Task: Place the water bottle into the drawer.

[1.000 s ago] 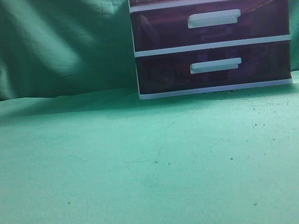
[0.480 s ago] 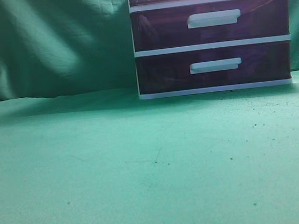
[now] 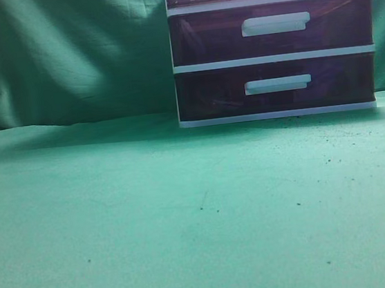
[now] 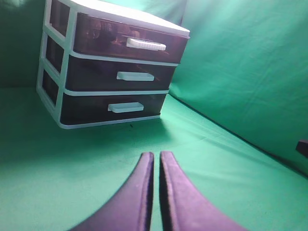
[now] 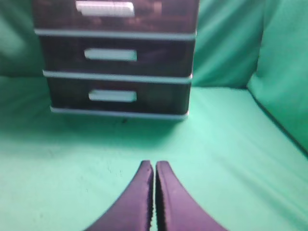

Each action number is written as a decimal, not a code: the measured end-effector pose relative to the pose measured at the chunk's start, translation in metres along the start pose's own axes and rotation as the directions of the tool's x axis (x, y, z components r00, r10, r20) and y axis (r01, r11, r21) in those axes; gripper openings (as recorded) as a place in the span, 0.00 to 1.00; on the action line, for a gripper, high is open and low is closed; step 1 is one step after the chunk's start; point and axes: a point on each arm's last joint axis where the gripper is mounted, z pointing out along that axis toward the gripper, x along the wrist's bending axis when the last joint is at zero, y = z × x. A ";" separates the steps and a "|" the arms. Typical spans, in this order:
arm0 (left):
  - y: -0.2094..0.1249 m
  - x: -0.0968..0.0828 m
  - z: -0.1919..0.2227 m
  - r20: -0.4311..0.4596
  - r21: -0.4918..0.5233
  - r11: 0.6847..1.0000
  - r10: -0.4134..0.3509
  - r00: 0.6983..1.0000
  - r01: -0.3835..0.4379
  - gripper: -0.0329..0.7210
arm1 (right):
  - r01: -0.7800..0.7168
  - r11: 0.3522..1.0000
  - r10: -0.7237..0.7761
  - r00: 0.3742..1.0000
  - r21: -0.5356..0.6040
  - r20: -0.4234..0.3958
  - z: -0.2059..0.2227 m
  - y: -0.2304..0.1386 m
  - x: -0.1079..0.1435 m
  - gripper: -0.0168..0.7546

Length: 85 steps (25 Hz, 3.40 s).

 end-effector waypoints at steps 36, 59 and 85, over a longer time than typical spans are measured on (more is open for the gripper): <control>0.004 0.003 0.000 -0.026 -0.046 0.998 -0.052 0.998 0.051 0.04 | -0.031 0.989 0.032 0.999 0.145 -0.006 0.005 -0.028 0.001 0.02; 0.012 0.031 -0.040 -0.509 -0.074 0.923 0.290 0.810 -0.377 0.04 | -0.031 0.989 0.032 0.999 0.145 -0.006 0.005 -0.028 0.001 0.02; -0.099 0.070 -0.039 -0.643 0.199 0.973 0.218 0.735 -0.115 0.04 | -0.031 0.989 0.032 0.999 0.145 -0.006 0.005 -0.028 0.001 0.02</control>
